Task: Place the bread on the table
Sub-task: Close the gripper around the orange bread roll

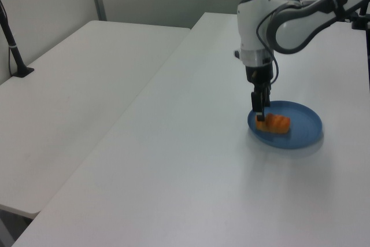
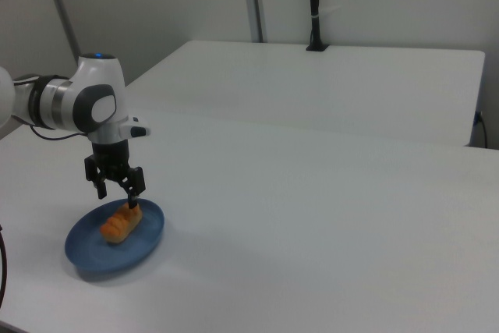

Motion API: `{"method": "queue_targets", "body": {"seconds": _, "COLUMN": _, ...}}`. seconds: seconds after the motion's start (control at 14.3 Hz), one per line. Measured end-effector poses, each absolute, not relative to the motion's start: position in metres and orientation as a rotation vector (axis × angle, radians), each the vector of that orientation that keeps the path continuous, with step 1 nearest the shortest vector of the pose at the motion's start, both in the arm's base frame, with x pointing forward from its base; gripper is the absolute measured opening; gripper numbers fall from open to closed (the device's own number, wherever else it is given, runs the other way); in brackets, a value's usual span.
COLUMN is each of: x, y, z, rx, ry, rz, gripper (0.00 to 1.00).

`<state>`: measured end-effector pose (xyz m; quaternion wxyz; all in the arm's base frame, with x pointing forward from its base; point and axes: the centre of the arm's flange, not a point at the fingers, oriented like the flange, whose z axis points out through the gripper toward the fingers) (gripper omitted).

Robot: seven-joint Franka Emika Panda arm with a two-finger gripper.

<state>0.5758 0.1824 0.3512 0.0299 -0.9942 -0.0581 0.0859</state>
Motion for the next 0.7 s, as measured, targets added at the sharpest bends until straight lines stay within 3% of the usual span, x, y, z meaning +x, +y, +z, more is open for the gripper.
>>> {"method": "queue_targets", "body": {"seconds": 0.21, "x": 0.575, "y": 0.185, "z": 0.338, "rx": -3.094, "ry": -0.179, "rz": 0.275, "gripper": 0.9}}
{"method": "queue_targets", "body": {"seconds": 0.35, "x": 0.572, "y": 0.184, "z": 0.331, "rx": -3.121, "ry": -0.197, "rz": 0.292, "gripper": 0.7}}
{"method": "queue_targets", "body": {"seconds": 0.49, "x": 0.569, "y": 0.182, "z": 0.327, "rx": -3.143, "ry": -0.213, "rz": 0.3, "gripper": 0.69}}
{"method": "queue_targets", "body": {"seconds": 0.56, "x": 0.569, "y": 0.181, "z": 0.325, "rx": -3.154, "ry": -0.225, "rz": 0.301, "gripper": 0.63}}
{"method": "queue_targets", "body": {"seconds": 0.7, "x": 0.569, "y": 0.181, "z": 0.325, "rx": -3.165, "ry": -0.237, "rz": 0.298, "gripper": 0.41}}
